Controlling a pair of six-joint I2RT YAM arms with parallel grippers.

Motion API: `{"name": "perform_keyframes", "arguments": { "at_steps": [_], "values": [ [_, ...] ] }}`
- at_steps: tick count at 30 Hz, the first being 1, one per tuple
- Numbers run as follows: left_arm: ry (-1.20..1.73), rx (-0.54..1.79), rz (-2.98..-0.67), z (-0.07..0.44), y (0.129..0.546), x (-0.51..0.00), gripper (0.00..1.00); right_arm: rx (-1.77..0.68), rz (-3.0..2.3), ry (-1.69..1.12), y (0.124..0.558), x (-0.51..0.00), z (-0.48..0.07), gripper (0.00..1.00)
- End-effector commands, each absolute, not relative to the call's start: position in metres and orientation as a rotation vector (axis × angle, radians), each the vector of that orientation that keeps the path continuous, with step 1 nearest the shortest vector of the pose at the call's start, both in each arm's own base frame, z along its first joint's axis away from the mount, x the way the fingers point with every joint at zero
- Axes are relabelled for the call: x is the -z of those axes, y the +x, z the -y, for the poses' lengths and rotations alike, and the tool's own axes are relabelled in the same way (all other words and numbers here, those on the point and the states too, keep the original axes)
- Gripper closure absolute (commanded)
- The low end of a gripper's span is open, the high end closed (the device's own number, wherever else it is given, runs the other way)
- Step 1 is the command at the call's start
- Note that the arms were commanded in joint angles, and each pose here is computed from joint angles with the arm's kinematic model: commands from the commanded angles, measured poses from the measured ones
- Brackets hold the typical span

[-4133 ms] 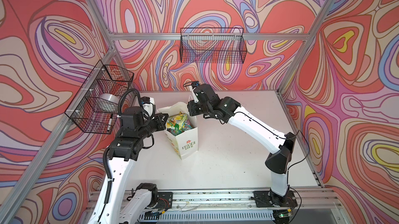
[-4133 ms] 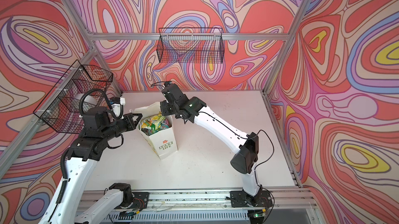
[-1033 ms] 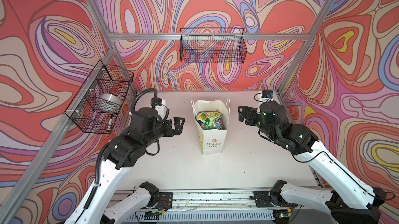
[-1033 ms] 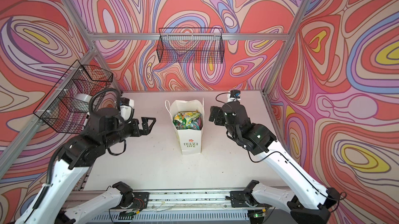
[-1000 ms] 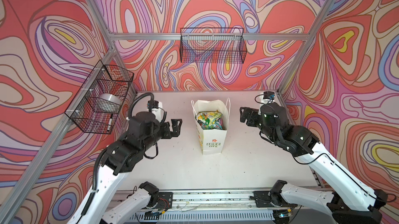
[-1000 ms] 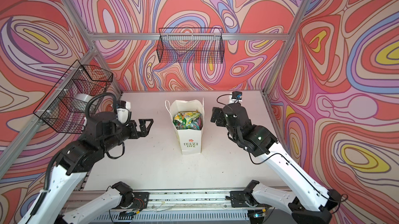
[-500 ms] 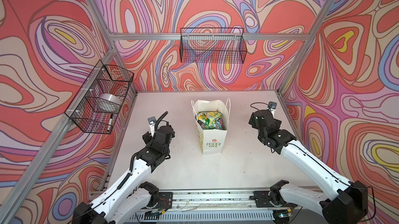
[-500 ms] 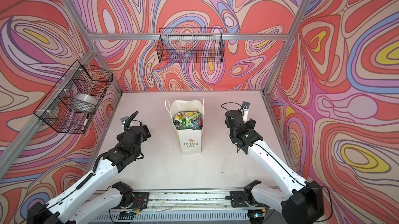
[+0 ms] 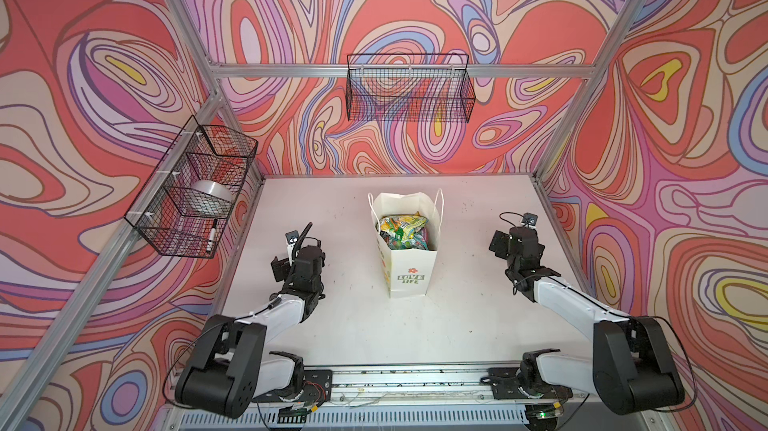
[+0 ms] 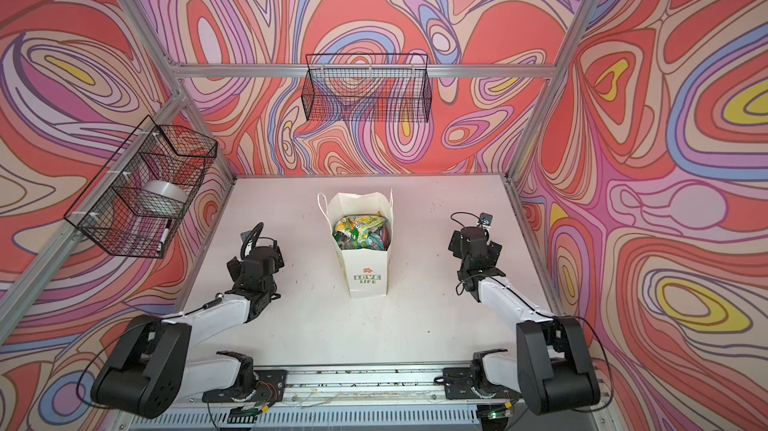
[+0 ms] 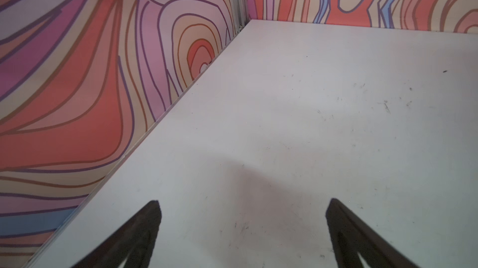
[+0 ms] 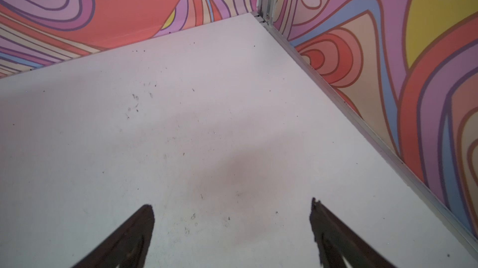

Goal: Place the snacks into the paper bag

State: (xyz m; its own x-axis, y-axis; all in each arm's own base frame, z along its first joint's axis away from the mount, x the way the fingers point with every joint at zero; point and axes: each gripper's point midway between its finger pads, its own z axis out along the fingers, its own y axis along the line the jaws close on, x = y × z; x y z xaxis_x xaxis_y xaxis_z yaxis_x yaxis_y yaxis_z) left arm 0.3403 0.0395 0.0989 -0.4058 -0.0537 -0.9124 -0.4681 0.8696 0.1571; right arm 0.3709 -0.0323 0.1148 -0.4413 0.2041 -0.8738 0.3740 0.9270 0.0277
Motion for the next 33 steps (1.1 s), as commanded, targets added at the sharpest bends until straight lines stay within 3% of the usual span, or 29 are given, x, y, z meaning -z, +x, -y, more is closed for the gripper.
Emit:
{"name": "perform_keyframes", "arguments": {
  "at_steps": [1,4,8,16,23,33],
  "values": [
    [-0.281,-0.444,-1.843,-0.030,0.363,-0.127,0.00,0.186,-1.913,0.348,0.393,-0.127,0.031,0.02],
    [-0.272,-0.463,-1.816,-0.032,0.363,-0.130,0.00,0.246,-1.924,0.334,0.398,-0.107,0.036,0.02],
    [-0.306,-0.467,-1.708,-0.042,0.363,-0.129,0.00,0.204,-1.827,0.267,0.409,-0.120,0.028,0.02],
    [-0.265,-0.431,-1.806,-0.036,0.372,-0.118,0.00,0.207,-1.819,0.227,0.421,-0.104,0.026,0.02],
    [-0.153,-0.235,-1.926,-0.021,0.387,-0.096,0.00,0.131,-1.847,0.179,0.421,-0.090,0.019,0.02],
    [-0.173,-0.225,-1.888,-0.027,0.387,-0.093,0.00,0.073,-1.861,0.140,0.428,-0.089,0.018,0.02]
  ]
}}
